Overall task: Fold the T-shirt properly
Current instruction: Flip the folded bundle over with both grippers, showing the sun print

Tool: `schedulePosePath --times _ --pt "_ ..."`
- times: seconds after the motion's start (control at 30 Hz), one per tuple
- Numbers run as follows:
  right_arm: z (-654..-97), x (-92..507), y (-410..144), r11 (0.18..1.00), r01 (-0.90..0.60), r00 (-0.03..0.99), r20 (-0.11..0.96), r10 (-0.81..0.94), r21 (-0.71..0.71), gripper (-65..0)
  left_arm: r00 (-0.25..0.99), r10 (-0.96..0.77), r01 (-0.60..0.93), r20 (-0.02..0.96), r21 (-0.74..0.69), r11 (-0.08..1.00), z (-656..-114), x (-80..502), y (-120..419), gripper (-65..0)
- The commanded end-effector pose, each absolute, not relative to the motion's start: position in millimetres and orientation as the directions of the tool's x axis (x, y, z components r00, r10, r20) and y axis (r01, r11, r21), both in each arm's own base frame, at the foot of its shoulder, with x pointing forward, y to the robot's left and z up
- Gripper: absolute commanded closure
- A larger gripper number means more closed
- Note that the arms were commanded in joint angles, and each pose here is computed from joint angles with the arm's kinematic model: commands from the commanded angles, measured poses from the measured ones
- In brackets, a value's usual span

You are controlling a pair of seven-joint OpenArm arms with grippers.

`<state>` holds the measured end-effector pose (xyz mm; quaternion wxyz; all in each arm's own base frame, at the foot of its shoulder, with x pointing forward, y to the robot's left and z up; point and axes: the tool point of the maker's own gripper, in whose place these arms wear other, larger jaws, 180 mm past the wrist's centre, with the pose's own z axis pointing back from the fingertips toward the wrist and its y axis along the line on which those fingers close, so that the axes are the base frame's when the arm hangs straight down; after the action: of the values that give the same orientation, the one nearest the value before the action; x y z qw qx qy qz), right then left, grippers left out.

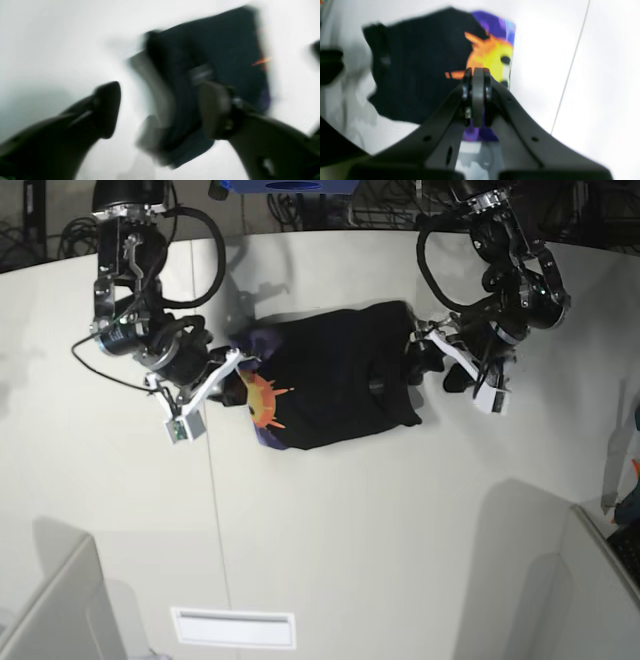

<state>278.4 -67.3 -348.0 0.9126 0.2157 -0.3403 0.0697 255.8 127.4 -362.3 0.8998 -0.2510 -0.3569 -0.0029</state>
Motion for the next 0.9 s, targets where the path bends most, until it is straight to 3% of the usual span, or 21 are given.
schedulePosePath --times 0.0,0.07,0.2,0.47,0.73,0.8,0.87 --pt "-335 286 -66 0.890 -0.301 0.722 0.692 -0.023 0.342 0.0 0.738 0.195 0.190 0.646 -0.476 0.859 -362 260 127 -55.1" --pt "-335 286 -66 0.891 -0.299 0.722 0.691 -0.024 0.343 0.0 0.759 0.236 0.167 0.607 -0.532 0.830 -374 263 123 -58.6" --pt "-335 286 -66 0.891 -0.299 0.722 0.691 -0.024 0.343 0.0 0.795 0.266 0.132 0.545 -0.583 0.802 -394 265 116 -58.7" --pt "-335 286 -66 0.891 -0.299 0.721 0.692 -0.024 0.342 0.0 0.813 0.186 0.235 0.552 -0.604 0.762 -390 276 75 -58.7" --pt "-335 286 -72 0.896 -0.302 0.721 0.692 -0.009 0.326 0.0 0.863 0.264 0.118 0.432 -0.678 0.725 -423 271 50 -58.3" --pt "-335 286 -72 0.896 -0.301 0.721 0.693 -0.011 0.327 0.0 0.878 0.237 0.125 0.416 -0.677 0.726 -431 265 45 -52.8" --pt "-335 288 -79 0.903 -0.282 0.720 0.694 -0.024 0.324 0.0 0.890 0.216 0.128 0.402 -0.674 0.728 -437 261 43 -38.2"
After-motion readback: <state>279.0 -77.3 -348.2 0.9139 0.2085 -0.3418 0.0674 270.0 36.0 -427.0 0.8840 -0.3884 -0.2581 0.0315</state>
